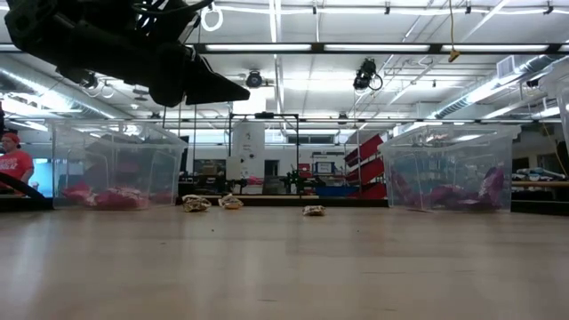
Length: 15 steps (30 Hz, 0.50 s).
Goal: Sort candy
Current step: Put the yellow candy into the bottom right transparent bin
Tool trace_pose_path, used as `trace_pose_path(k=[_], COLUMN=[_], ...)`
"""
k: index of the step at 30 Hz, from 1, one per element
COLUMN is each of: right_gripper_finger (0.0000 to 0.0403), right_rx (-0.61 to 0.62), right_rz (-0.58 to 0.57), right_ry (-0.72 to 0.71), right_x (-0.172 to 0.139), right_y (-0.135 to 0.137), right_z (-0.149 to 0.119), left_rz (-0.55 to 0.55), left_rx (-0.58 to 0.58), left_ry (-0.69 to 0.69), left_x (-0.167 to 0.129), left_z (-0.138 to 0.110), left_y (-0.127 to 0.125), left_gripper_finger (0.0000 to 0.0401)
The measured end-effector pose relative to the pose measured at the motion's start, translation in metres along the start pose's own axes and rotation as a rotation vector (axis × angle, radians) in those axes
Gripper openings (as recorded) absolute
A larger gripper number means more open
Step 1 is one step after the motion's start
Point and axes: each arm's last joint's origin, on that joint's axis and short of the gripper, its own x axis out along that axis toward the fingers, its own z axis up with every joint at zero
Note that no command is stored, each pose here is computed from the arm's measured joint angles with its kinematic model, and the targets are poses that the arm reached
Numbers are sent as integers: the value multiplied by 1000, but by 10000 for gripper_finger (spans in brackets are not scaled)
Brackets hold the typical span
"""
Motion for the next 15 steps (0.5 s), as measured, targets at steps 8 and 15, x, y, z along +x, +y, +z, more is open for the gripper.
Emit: trace_pose_path(k=[8,15], right_gripper_finger=[4,4], right_rx=[53,19], right_rz=[34,60], right_ry=[-45,-59], right_x=[45,86], right_y=[14,16], right_z=[9,13], left_rz=[-1,-3], left_rx=[2,5], left_ry=[3,10], left_x=[0,0], left_z=[0,-1], left_y=[0,0], left_gripper_finger=[140,140])
